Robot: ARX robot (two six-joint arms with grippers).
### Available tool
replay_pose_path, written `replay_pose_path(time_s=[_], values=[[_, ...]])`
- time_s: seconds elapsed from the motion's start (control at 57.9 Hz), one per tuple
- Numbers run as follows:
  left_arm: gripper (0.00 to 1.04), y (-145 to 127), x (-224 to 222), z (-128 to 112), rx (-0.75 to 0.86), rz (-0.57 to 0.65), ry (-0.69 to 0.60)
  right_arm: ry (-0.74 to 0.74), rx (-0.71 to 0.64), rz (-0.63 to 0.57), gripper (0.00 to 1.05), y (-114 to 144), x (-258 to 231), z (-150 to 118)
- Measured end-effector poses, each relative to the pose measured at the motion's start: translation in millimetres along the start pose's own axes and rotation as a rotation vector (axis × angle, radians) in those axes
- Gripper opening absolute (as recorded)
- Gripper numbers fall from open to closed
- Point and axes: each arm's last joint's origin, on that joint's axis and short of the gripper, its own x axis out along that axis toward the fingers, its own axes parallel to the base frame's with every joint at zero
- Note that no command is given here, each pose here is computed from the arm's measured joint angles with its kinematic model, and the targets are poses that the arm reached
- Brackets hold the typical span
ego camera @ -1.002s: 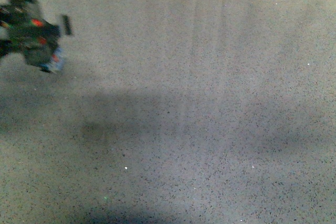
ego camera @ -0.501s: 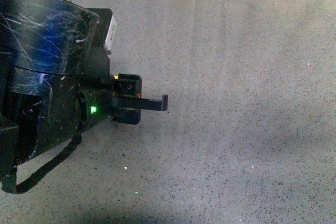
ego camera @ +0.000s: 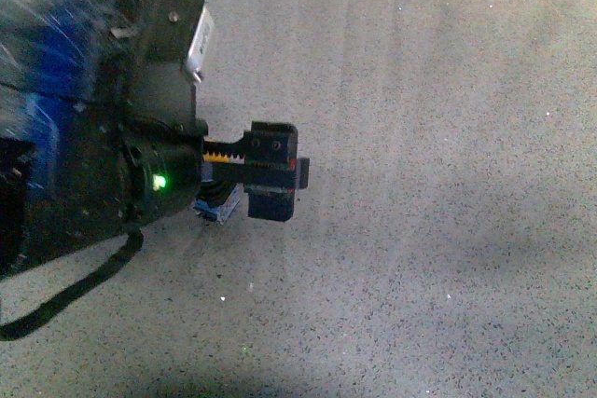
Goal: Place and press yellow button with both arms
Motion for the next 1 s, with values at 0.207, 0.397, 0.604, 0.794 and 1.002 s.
replay_pose_path(time_s=[0.207,0.397,0.604,0.794,1.002], values=[[0.82,33,-49,37,0.045,0.175,-0.382,0.0,0.0,0.003,0.96,0,0,0],[0.52,90,-108,21,0.054,0.306,-0.646,0.0,0.0,-0.002,0.96,0,0,0],[0.06,99,-142,-3,0.071,0.325,-0.644,0.496,-0.016,0.016,0.96,8,35,18],[0.01,106,-161,-15,0.073,0.334,-0.644,0.455,-0.237,0.241,0.96,42,113,25],[0.01,101,-175,-24,0.074,0.332,-0.647,0.472,-0.366,0.515,0.96,105,190,3]])
